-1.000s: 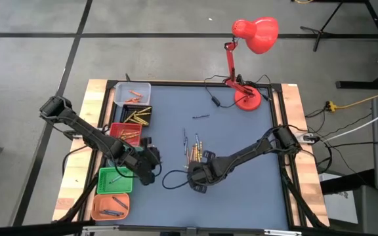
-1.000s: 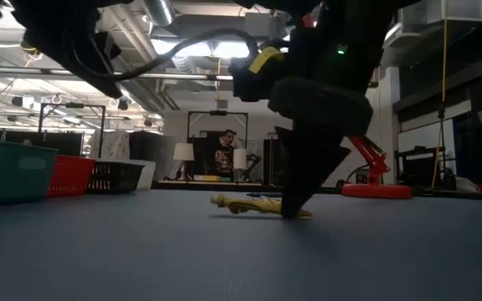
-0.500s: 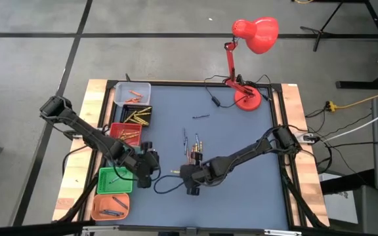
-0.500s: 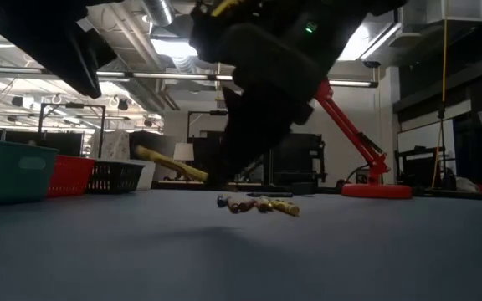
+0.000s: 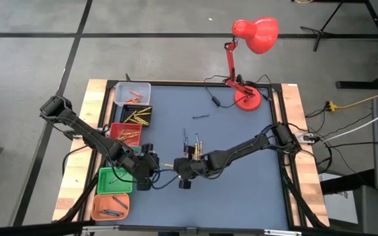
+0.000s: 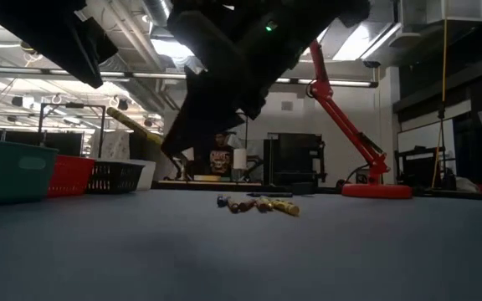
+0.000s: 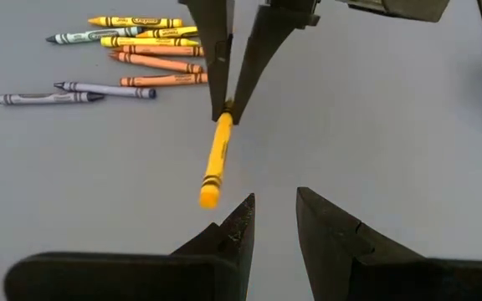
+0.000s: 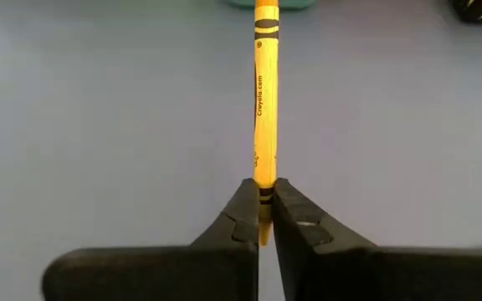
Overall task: Sort crayons
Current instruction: Put the yellow crayon into the orange bin
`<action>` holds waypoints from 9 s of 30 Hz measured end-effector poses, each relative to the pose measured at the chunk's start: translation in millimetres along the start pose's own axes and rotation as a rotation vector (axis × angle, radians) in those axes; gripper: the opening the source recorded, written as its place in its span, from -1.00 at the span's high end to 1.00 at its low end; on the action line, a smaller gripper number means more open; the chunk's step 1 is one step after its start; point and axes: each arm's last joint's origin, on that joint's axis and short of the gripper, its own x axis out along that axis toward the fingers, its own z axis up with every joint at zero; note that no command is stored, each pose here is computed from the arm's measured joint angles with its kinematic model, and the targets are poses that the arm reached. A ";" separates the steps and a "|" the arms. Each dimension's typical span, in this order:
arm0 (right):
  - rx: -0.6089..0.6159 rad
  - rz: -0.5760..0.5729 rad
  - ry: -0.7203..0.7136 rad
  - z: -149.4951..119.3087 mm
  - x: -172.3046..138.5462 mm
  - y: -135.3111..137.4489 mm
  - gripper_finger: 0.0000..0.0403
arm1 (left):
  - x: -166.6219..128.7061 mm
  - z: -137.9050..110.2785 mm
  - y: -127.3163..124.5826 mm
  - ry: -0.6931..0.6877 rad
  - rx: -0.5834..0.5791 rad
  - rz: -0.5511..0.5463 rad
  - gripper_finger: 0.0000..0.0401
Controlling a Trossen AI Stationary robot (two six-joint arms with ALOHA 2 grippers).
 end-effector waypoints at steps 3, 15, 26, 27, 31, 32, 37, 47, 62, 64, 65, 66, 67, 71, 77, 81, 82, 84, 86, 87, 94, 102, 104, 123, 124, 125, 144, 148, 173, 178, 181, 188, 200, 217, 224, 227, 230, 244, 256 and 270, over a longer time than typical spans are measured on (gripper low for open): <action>0.011 0.002 -0.020 2.6 0.7 -1.8 0.94 | 0.0 0.0 0.2 -0.002 0.000 0.005 0.63; -0.072 0.081 -0.089 10.3 -0.8 2.9 0.93 | 0.0 0.8 1.8 -0.030 0.003 0.058 0.63; -0.110 0.085 -0.126 13.8 -1.2 3.6 0.93 | 0.0 0.5 1.6 -0.022 0.000 0.048 0.63; -0.109 0.085 -0.130 14.1 -1.2 3.7 0.93 | 0.0 0.4 1.5 -0.020 -0.001 0.045 0.63; -0.107 0.074 -0.137 14.6 -1.3 3.6 0.93 | 0.0 0.4 1.5 -0.020 -0.001 0.044 0.63; -0.107 0.073 -0.137 14.7 -1.3 3.6 0.93 | 0.0 0.4 1.5 -0.020 -0.001 0.044 0.63; -0.106 0.069 -0.138 14.8 -1.5 3.4 0.93 | 0.1 0.6 1.8 -0.023 -0.002 0.049 0.63; -0.104 0.069 -0.141 15.5 -2.0 3.2 0.93 | 0.2 4.5 -0.3 -0.064 -0.041 0.031 0.63; -0.104 0.070 -0.142 15.5 -2.1 3.4 0.93 | 0.3 -0.6 0.8 0.006 -0.025 0.009 0.63; -0.103 0.070 -0.143 15.7 -2.1 3.3 0.93 | 0.3 -1.8 1.3 0.019 -0.022 0.011 0.63; -0.103 0.070 -0.143 15.7 -2.1 3.3 0.93 | 0.2 -2.2 1.4 0.024 -0.021 0.012 0.63; -0.103 0.071 -0.143 15.7 -2.1 3.5 0.93 | 0.2 -2.8 1.7 0.030 -0.019 0.015 0.63; -0.103 0.070 -0.143 15.7 -2.1 3.4 0.93 | 0.2 -3.1 2.0 0.034 -0.018 0.017 0.63; -0.102 0.071 -0.146 15.9 -2.1 3.3 0.93 | 0.2 -2.9 1.8 0.031 -0.019 0.016 0.63; -0.102 0.071 -0.146 15.9 -2.1 3.3 0.93 | 0.2 -2.8 1.7 0.030 -0.019 0.015 0.71; -0.103 0.071 -0.146 15.9 -2.1 3.3 0.93 | 0.2 -2.8 1.7 0.030 -0.019 0.015 0.84; -0.102 0.071 -0.145 15.9 -2.1 3.3 0.93 | 0.2 -2.9 1.7 0.030 -0.019 0.016 0.87; -0.102 0.071 -0.144 15.8 -2.1 3.3 0.93 | 0.2 -2.9 1.8 0.030 -0.019 0.017 0.92; -0.102 0.072 -0.144 15.8 -2.1 3.5 0.93 | 0.2 -2.9 1.8 0.029 -0.019 0.017 0.96; -0.102 0.071 -0.144 15.8 -2.1 3.5 0.93 | 0.2 -2.9 1.8 0.029 -0.019 0.017 0.97; -0.103 0.071 -0.145 15.8 -2.1 3.5 0.76 | 0.2 -2.8 1.8 0.028 -0.018 0.018 0.95; -0.111 0.065 -0.119 13.3 -1.7 2.8 0.36 | -0.2 -7.9 5.0 0.078 -0.026 0.052 0.95; -0.121 0.058 -0.083 9.7 -1.3 2.0 0.32 | -0.6 -11.0 7.5 0.101 -0.036 0.088 0.94; -0.018 0.010 0.202 -17.7 -2.8 -4.8 0.31 | -34.2 -36.0 46.6 0.077 -0.209 0.660 0.94; -0.017 0.010 0.203 -17.7 -2.8 -4.8 0.31 | -39.9 -38.4 49.7 0.095 -0.235 0.671 0.94; -0.017 0.010 0.203 -17.8 -2.8 -4.8 0.31 | -45.4 -40.5 52.5 0.114 -0.260 0.678 0.94; -0.086 -0.226 0.228 4.6 -39.6 -18.2 0.31 | -71.0 -61.3 64.7 0.432 -0.434 0.656 0.94; -0.117 -0.315 0.270 2.9 -53.1 -25.0 0.31 | -67.3 -68.4 67.2 0.445 -0.437 0.682 0.94; 0.270 -0.377 0.546 -35.7 -35.0 -91.6 0.31 | -50.9 -76.7 65.8 0.377 -0.528 0.642 0.58; 0.355 -0.265 0.518 -37.6 -22.2 -97.0 0.31 | -50.7 -76.5 65.6 0.374 -0.529 0.639 0.58; 0.371 -0.228 0.484 -37.4 -18.2 -94.8 0.31 | -50.4 -76.3 65.4 0.371 -0.531 0.636 0.58; 0.421 -0.233 0.469 -39.8 -16.3 -93.7 0.31 | -50.3 -76.2 65.3 0.370 -0.532 0.635 0.58; 0.472 -0.251 0.474 -55.1 -12.8 -94.6 0.31 | -49.9 -75.9 65.0 0.366 -0.535 0.630 0.58; 0.482 -0.220 0.454 -54.6 -8.4 -93.4 0.32 | -42.4 -66.8 60.2 0.203 -0.561 0.583 0.58; 0.474 -0.219 0.456 -54.6 -8.6 -93.4 0.57 | -38.1 -60.2 56.6 0.124 -0.504 0.538 0.58; 0.463 -0.219 0.457 -54.7 -8.6 -93.5 0.74 | -34.6 -53.7 52.9 0.058 -0.441 0.498 0.58; 0.416 -0.207 0.459 -54.4 -8.8 -93.5 0.89 | -31.3 -46.4 48.2 0.006 -0.359 0.445 0.58; 0.268 -0.166 0.461 -51.0 -9.4 -93.4 0.92 | -25.9 -17.6 29.6 -0.172 -0.037 0.248 0.58; 0.226 0.013 0.188 0.4 -8.9 -85.3 0.92 | -25.9 -12.0 24.4 -0.197 0.006 0.161 0.58; 0.159 0.185 -0.126 32.5 -8.9 -78.6 0.91 | -26.2 -9.9 23.7 -0.220 -0.005 0.158 0.58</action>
